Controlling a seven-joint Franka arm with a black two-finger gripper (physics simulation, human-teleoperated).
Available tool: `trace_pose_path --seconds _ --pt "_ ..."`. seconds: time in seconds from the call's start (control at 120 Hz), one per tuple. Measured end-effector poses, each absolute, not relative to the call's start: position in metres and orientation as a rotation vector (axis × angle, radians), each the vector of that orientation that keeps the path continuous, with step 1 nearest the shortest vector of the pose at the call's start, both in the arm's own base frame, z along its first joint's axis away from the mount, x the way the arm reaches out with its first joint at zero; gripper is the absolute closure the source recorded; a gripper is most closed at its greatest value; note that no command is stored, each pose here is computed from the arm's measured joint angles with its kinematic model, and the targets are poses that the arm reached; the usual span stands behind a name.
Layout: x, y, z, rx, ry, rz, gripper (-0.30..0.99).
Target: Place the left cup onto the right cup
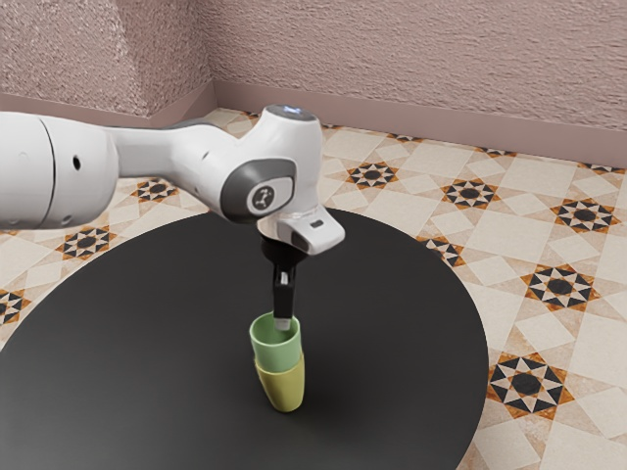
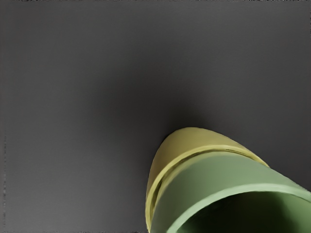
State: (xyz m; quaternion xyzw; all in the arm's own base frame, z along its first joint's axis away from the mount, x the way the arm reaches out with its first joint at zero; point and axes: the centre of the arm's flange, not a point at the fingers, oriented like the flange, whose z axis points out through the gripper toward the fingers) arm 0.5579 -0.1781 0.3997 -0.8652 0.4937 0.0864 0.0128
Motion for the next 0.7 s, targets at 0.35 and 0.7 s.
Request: trace_pose_path --seconds 0.35,0.7 --pt "0.559 -0.164 0.442 -2.705 1.519 0.181 0.00" --pt "0.563 -0.133 0.494 -2.733 1.471 0.091 0.00"
